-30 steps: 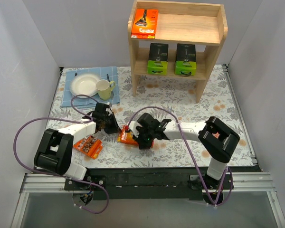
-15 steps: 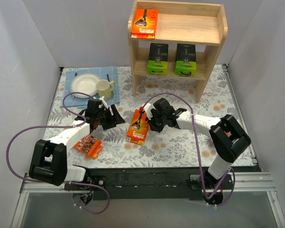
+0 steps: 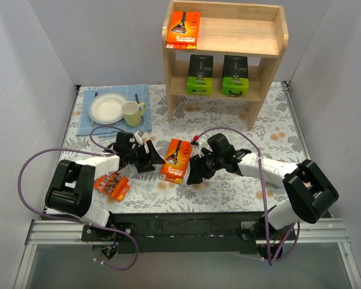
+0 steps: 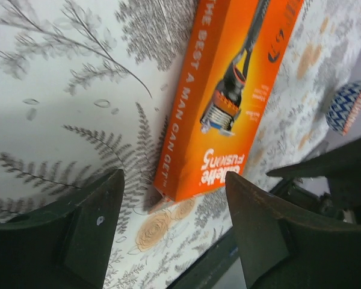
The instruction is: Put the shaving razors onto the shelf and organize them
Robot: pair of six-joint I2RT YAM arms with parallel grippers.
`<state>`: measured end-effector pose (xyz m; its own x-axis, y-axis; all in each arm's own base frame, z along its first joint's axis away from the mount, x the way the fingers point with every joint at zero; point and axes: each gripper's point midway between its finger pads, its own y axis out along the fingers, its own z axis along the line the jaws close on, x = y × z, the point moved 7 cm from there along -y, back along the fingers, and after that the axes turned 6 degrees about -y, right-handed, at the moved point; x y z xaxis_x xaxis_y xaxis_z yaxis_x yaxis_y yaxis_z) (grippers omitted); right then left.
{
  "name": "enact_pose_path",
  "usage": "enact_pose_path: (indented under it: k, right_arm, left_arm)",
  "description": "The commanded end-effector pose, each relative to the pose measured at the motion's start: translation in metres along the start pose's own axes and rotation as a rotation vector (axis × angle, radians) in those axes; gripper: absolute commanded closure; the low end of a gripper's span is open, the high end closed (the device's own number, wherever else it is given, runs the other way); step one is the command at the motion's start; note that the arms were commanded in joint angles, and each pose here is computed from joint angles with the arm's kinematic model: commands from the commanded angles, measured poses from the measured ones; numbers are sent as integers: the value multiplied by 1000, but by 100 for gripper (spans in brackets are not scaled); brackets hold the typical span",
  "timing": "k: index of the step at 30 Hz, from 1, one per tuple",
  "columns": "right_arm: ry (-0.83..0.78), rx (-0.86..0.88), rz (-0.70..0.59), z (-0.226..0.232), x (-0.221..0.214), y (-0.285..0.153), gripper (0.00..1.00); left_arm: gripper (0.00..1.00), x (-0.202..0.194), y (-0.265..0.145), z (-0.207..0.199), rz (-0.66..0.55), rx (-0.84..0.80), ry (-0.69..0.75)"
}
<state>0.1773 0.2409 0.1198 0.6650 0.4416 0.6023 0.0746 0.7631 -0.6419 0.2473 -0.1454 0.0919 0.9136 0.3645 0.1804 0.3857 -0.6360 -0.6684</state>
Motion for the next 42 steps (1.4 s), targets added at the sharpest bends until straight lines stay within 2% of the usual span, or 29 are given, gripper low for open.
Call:
enact_pose_path:
  k: [1, 3, 11, 17, 22, 31, 33, 42]
  right_arm:
    - [220, 130, -62, 5, -4, 5, 32]
    - [306, 139, -60, -2, -13, 8, 32]
    - [423, 128, -108, -20, -25, 21, 35]
    - [441, 127, -145, -26, -29, 27, 38]
    - [463, 101, -162, -30, -35, 30, 38]
    - [483, 39, -175, -39, -41, 36, 39]
    - [486, 36, -174, -41, -39, 38, 41]
    - [510, 16, -183, -49, -28, 49, 67]
  left_arm:
    - [34, -22, 4, -5, 113, -97, -55]
    - [36, -30, 9, -7, 135, -115, -47]
    - [46, -51, 15, 4, 193, -81, -114]
    - [50, -54, 19, 4, 223, -87, -171]
    - [57, -54, 23, 1, 244, -99, -207]
    - [61, -67, 28, -3, 292, -94, -174]
    - [62, -68, 29, -2, 294, -93, -171]
    - [62, -67, 28, -2, 277, -87, -151]
